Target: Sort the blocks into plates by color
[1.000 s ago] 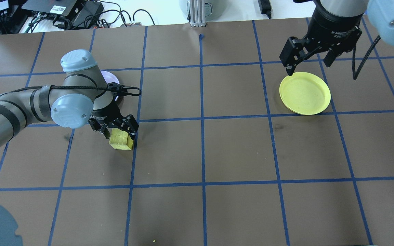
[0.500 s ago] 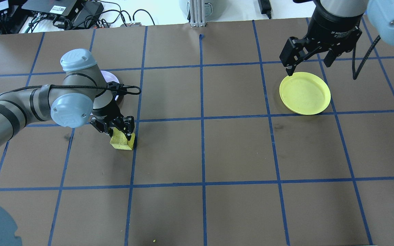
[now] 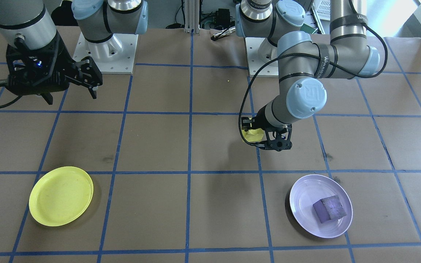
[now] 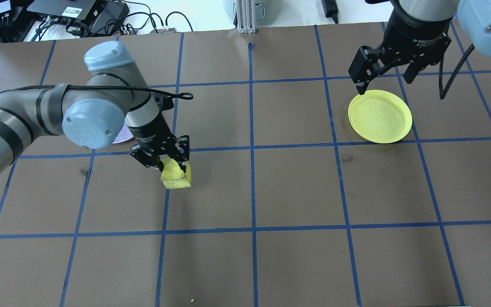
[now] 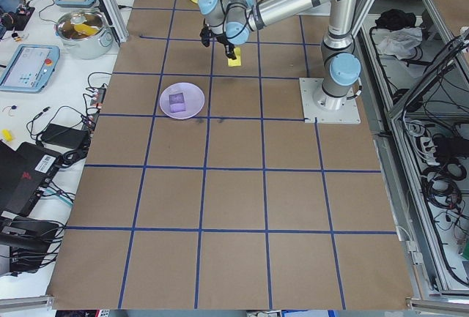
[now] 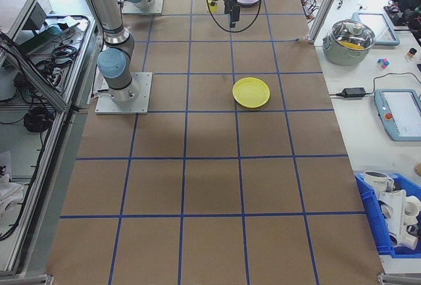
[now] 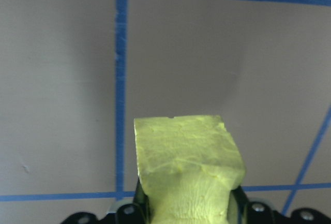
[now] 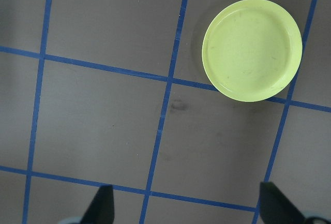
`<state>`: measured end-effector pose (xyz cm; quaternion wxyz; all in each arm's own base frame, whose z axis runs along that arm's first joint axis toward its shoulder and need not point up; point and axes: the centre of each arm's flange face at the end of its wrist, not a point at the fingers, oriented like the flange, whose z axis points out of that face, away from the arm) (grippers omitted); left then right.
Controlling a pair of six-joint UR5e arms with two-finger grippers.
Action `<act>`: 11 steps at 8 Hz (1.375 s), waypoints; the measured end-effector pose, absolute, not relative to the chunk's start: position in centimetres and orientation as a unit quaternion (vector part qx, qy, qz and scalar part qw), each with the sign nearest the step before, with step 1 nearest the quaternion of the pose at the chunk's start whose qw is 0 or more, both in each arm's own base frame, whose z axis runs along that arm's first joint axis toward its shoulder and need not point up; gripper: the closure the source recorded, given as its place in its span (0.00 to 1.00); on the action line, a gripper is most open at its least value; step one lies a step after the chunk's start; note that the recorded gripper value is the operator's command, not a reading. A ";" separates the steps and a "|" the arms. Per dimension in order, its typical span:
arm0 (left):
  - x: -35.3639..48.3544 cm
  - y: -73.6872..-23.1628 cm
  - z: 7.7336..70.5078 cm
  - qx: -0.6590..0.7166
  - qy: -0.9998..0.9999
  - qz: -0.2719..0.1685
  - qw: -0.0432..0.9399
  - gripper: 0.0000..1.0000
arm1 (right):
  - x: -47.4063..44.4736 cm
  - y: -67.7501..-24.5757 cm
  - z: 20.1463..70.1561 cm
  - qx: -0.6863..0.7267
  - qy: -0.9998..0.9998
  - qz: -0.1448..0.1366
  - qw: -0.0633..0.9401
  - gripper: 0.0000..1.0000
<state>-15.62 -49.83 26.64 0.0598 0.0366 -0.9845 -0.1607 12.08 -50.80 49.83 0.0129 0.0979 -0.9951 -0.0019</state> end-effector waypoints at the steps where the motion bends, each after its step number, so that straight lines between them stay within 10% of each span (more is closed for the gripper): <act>1: -20.0 -49.4 28.3 0.046 -0.985 -0.156 0.061 0.98 | 12.1 -50.8 49.8 0.098 -0.995 -0.002 0.013 0.00; 8: -40.0 -48.2 26.4 0.079 -0.987 -0.098 0.098 0.91 | 12.1 -50.9 49.8 0.098 -0.995 -0.002 0.014 0.00; 11: -40.5 -48.4 23.9 0.076 -0.987 -0.106 0.090 0.19 | 12.1 -50.8 49.8 0.096 -0.995 -0.003 0.013 0.00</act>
